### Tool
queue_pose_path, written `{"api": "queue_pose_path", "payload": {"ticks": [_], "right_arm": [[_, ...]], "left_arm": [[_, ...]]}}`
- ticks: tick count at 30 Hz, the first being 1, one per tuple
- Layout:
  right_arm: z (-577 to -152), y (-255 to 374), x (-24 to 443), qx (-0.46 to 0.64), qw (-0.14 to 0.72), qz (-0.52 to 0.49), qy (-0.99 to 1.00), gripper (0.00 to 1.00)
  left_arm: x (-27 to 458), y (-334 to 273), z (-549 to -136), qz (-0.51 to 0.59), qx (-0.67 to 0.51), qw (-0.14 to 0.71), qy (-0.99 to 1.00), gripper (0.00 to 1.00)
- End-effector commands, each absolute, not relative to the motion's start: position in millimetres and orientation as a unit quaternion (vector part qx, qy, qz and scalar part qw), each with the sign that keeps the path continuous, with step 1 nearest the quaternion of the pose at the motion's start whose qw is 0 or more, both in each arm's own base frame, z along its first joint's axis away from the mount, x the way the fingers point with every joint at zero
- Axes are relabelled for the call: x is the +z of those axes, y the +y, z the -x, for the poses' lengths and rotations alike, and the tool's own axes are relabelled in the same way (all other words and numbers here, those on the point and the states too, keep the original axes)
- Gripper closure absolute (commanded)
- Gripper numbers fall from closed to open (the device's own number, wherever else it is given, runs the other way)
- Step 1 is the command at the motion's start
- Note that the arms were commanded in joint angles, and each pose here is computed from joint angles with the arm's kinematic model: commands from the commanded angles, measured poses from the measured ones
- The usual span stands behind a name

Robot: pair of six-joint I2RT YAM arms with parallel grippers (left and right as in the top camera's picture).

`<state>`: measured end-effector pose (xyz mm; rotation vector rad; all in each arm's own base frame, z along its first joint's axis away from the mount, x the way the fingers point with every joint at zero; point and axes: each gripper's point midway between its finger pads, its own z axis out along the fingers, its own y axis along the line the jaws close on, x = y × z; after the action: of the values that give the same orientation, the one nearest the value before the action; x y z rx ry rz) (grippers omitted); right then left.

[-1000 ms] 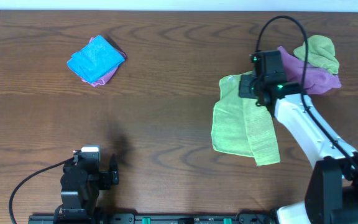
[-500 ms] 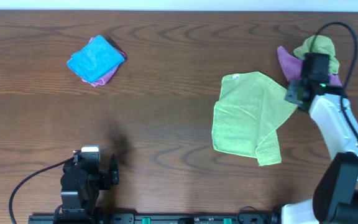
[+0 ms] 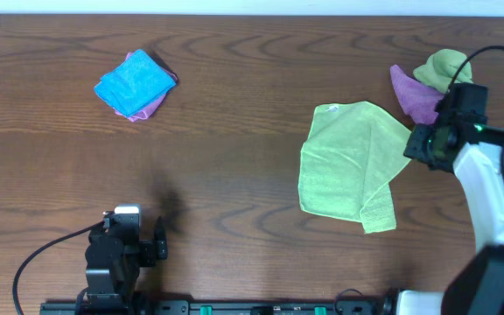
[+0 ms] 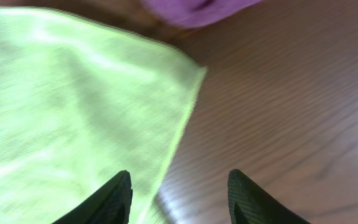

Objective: Fold the cloth

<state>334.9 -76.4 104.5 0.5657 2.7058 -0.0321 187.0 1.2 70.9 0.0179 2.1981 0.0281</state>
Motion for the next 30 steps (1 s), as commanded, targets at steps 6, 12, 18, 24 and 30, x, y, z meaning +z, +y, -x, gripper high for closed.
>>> {"api": "queue_pose_path", "payload": {"ticks": [6, 12, 18, 24, 30], "right_arm": [[-312.8, -25.3, 145.2, 0.105, 0.205, -0.113, 0.967, 0.45], [-305.7, -17.2, 147.6, 0.126, 0.197, -0.111, 0.966, 0.46], [-307.6, -17.3, 148.2, 0.127, 0.201, -0.111, 0.965, 0.45], [-303.9, -16.3, 145.8, 0.129, 0.193, -0.114, 0.966, 0.41], [-294.3, -13.0, 139.7, 0.134, 0.171, -0.117, 0.969, 0.41]], "left_arm": [[73.8, -5.8, -192.0, 0.000, -0.014, 0.468, 0.884, 0.05], [108.7, -53.7, -202.3, -0.011, -0.173, 0.503, 0.847, 0.05], [140.1, -71.2, -205.8, -0.005, -0.231, 0.452, 0.862, 0.05], [173.5, -95.5, -230.3, -0.021, -0.284, 0.376, 0.882, 0.05], [193.0, -149.4, -258.9, -0.080, -0.353, 0.284, 0.888, 0.05]]}}
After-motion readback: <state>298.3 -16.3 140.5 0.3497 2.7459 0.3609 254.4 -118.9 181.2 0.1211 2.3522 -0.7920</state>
